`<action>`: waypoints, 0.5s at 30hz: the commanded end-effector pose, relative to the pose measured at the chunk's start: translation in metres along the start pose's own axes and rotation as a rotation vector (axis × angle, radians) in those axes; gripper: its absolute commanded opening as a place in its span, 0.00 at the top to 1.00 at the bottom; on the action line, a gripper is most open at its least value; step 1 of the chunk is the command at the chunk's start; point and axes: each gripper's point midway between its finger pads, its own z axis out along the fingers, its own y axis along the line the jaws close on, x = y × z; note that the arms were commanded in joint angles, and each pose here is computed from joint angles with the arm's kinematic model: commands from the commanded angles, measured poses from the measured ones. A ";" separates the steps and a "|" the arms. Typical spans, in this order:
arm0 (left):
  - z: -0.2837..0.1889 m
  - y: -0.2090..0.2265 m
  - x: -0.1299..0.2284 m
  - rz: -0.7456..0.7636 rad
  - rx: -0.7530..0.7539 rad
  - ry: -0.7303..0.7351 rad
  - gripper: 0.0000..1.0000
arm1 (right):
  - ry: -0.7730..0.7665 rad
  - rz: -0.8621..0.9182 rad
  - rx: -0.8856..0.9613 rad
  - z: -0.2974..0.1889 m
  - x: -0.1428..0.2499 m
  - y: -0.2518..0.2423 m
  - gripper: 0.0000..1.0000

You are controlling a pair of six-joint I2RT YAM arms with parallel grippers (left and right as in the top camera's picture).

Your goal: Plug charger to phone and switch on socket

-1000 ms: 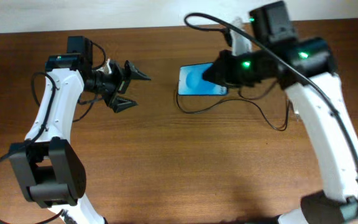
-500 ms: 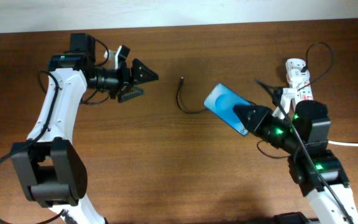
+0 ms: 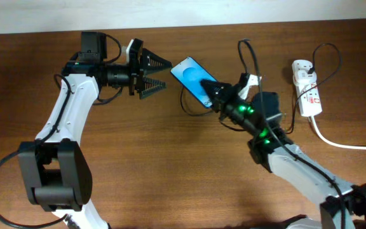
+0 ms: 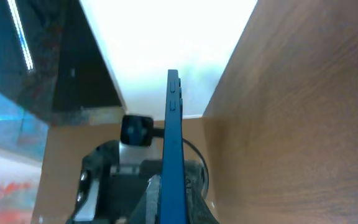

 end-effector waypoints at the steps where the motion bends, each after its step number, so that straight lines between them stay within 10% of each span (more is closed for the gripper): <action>1: -0.002 -0.010 0.005 -0.018 0.021 0.007 0.02 | -0.192 0.027 -0.061 0.011 -0.010 0.024 0.96; 11: 0.017 -0.017 -0.009 -0.025 -0.014 -0.036 0.05 | -0.292 0.024 -0.066 0.038 0.013 0.030 0.96; 15: 0.017 -0.014 -0.012 -0.030 -0.031 -0.057 0.30 | -0.273 0.023 -0.064 0.039 0.018 0.030 0.96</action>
